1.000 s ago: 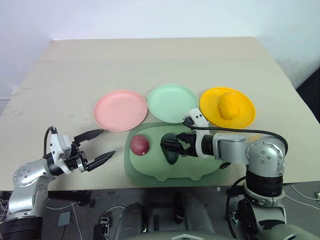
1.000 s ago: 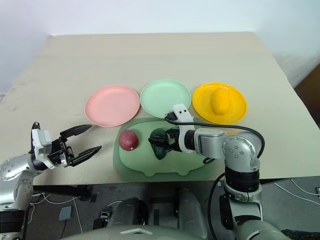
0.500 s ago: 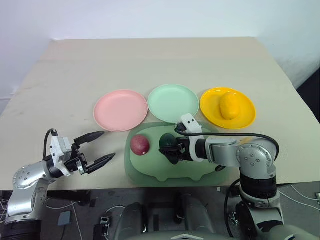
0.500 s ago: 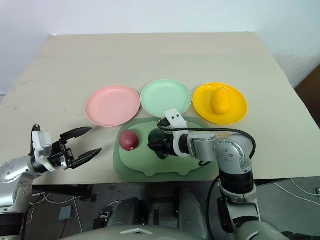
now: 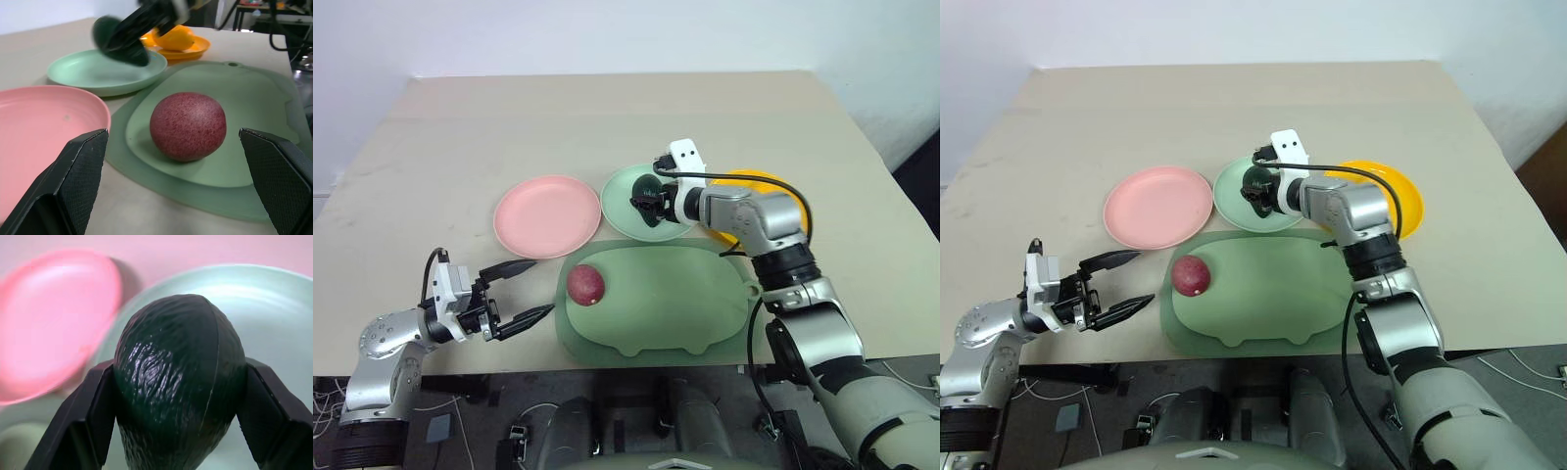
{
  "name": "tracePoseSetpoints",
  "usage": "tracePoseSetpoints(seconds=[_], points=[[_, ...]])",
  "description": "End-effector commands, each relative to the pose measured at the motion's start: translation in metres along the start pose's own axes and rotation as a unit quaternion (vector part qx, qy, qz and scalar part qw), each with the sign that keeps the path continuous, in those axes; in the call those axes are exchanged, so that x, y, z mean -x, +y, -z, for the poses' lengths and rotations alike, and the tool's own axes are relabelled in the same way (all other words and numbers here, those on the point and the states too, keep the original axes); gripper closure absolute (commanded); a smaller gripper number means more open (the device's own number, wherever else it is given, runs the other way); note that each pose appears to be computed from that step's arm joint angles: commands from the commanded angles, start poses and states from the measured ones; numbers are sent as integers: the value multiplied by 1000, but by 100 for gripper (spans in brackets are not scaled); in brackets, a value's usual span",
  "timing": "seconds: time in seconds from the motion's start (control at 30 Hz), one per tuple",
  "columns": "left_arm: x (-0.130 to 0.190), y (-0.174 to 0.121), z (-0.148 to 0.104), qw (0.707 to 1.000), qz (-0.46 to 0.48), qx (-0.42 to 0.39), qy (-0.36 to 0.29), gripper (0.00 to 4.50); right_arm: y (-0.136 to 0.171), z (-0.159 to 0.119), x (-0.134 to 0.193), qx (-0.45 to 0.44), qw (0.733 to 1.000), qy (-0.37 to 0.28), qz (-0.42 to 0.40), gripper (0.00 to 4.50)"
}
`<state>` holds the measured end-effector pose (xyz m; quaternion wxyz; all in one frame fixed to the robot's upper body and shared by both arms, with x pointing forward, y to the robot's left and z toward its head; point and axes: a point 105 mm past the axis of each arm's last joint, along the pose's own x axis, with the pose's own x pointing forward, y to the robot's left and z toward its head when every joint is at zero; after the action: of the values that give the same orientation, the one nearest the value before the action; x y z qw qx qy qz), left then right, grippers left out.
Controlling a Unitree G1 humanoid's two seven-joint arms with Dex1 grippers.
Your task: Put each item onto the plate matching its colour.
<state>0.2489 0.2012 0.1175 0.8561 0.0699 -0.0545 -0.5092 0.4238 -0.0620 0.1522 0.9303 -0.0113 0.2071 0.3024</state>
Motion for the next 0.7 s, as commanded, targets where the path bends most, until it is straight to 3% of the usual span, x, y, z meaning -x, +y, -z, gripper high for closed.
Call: tracePoseSetpoints(seconds=[0.03, 0.1, 0.23, 0.37, 0.53, 0.7], points=[[-7, -4, -9, 1000, 14, -21, -11, 0, -10, -18, -7, 34, 999, -32, 12, 51], [-8, -4, -9, 1000, 13, -24, -13, 0, -13, -21, -5, 36, 999, -37, 3, 3], [-10, -3, -10, 999, 17, -27, -17, 0, -13, -34, 14, 50, 996, -63, -33, 3], [-15, -1, -12, 999, 26, -35, -23, 0, -1, -44, 69, 80, 983, -117, -121, 3], [-22, 3, -13, 997, 57, -39, -23, 0, -6, -19, 147, 113, 969, -140, -169, 3], [-32, 10, -15, 994, 100, -45, -20, 0, -25, 15, 196, 145, 968, -132, -154, 3]])
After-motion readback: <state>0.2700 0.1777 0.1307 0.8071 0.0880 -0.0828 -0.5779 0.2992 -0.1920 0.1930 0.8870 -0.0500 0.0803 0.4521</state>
